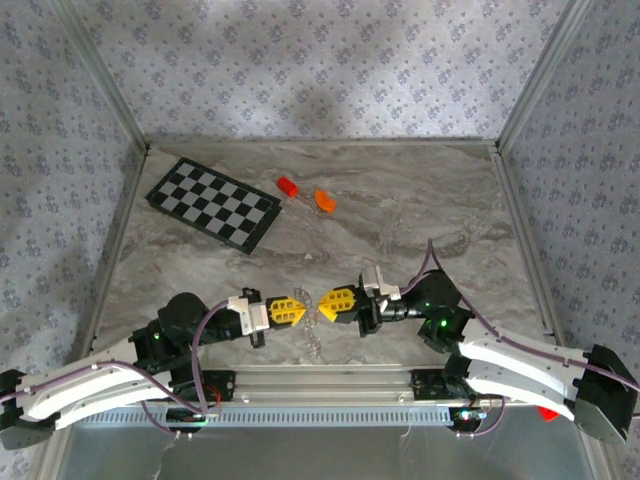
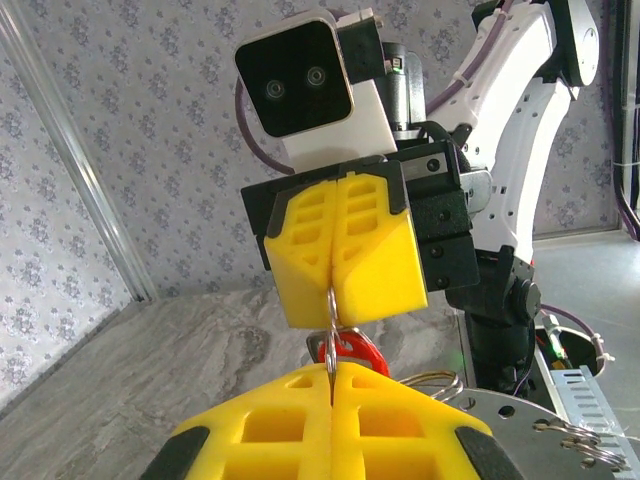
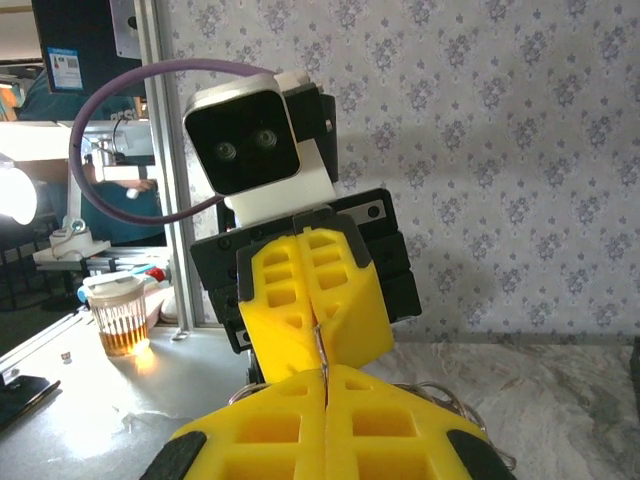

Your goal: Put the keys on the keyring

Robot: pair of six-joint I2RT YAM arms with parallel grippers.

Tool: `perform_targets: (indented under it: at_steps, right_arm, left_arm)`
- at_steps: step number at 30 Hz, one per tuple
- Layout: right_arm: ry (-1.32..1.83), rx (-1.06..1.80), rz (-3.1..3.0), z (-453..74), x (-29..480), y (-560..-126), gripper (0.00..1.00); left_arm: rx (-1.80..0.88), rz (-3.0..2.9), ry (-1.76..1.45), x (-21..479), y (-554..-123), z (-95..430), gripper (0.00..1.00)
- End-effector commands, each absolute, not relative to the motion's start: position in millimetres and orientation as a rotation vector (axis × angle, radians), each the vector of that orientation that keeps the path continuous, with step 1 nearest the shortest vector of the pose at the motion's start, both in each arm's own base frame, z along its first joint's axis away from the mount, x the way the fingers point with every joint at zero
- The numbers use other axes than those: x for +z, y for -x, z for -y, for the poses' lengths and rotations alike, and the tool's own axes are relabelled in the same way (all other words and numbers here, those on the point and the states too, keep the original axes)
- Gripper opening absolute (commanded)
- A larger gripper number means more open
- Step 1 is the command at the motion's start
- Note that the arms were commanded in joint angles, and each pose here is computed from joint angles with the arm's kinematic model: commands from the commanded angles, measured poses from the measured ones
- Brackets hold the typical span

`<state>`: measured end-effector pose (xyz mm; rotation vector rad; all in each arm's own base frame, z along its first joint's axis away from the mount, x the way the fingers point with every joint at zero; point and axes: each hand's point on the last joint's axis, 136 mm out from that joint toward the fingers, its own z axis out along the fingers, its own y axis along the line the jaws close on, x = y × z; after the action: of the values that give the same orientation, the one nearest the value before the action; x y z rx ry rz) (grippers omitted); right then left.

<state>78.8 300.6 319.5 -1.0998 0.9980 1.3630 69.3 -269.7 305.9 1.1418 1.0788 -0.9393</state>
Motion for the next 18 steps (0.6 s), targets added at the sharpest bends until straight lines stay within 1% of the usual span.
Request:
perform_targets:
  at_steps: [1,18]
  right_arm:
    - [1.060,1.349,-0.931,-293.0,338.9,-78.8,0.00]
    - [1.127,1.389,-0.931,-299.6,334.1,-71.5,0.00]
  left_arm:
    - [-0.967,-1.011,-1.117,325.8,-62.9,267.0,0.00]
    - [-0.972,-1.011,-1.112,326.3,-63.0,267.5,0.00]
